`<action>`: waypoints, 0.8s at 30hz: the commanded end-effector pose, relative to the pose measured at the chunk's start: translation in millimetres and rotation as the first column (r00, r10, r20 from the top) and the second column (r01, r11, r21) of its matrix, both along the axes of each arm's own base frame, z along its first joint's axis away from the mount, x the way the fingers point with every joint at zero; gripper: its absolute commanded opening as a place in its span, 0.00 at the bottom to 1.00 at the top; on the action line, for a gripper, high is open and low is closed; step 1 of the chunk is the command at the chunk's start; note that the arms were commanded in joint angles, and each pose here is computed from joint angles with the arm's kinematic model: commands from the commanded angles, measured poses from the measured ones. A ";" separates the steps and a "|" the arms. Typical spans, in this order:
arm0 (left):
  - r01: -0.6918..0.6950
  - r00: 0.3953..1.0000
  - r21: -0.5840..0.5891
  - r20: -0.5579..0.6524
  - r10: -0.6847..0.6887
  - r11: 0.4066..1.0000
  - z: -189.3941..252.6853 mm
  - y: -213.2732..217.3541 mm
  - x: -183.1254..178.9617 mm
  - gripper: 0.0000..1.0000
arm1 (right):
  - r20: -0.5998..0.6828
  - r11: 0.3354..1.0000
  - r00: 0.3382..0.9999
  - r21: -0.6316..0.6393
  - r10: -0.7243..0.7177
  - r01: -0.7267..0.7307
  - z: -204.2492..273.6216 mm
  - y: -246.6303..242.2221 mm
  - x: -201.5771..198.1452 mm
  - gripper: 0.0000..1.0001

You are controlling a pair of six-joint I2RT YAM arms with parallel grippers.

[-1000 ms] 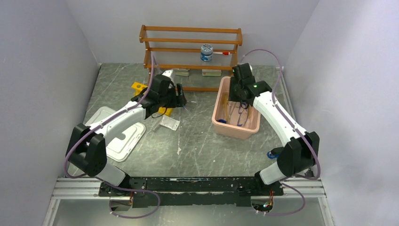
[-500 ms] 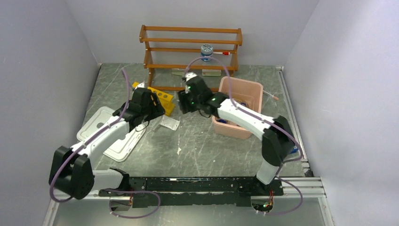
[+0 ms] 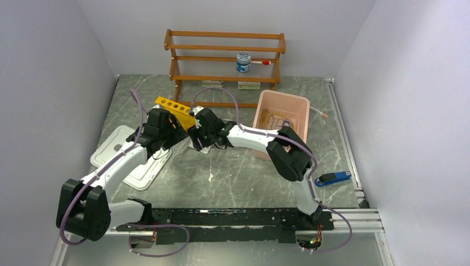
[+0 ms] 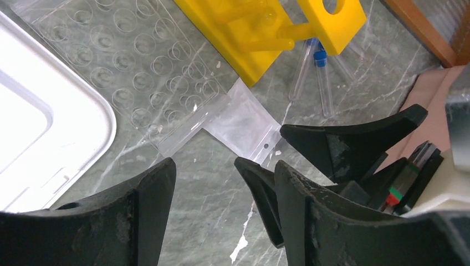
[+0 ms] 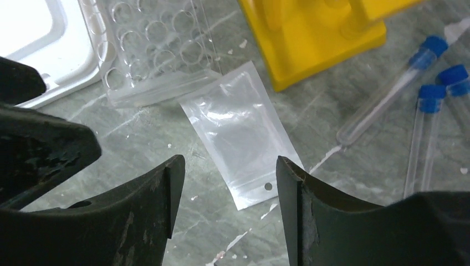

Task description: Organize the chemistry lab equipment

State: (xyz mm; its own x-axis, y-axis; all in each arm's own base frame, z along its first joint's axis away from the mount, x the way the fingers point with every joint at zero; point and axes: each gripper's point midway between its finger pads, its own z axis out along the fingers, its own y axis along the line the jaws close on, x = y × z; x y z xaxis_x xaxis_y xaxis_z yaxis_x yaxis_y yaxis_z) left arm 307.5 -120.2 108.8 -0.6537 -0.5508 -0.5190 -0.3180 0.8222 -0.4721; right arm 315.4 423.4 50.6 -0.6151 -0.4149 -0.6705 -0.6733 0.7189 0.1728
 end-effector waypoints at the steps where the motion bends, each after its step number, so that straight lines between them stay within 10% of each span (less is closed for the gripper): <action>1: 0.007 1.000 -0.062 -0.021 -0.008 0.998 -2.6 -3.7 0.4 0.69 | 0.157 0.997 0.986 0.037 0.062 -0.068 5.7 19.3 9.2 0.65; 17: -0.267 0.958 0.138 -0.070 0.278 0.954 1.2 78.8 -3.2 0.68 | 0.232 0.981 0.955 -0.104 0.185 -0.165 -41.6 32.2 0.8 0.66; 24: -0.278 0.955 0.158 -0.061 0.291 0.947 3.8 86.3 -0.8 0.68 | 0.243 0.982 0.959 -0.150 0.148 -0.114 -57.5 23.3 8.1 0.38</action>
State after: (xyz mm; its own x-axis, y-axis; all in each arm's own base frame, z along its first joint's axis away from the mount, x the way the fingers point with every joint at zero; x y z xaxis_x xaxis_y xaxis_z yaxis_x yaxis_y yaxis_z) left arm 303.4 -43.6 99.5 -0.5561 -0.6438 -0.5256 -0.5681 0.7560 -0.3250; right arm 321.2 457.4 20.2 -0.3512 -0.5310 -0.7711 -0.7903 0.6097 -0.0600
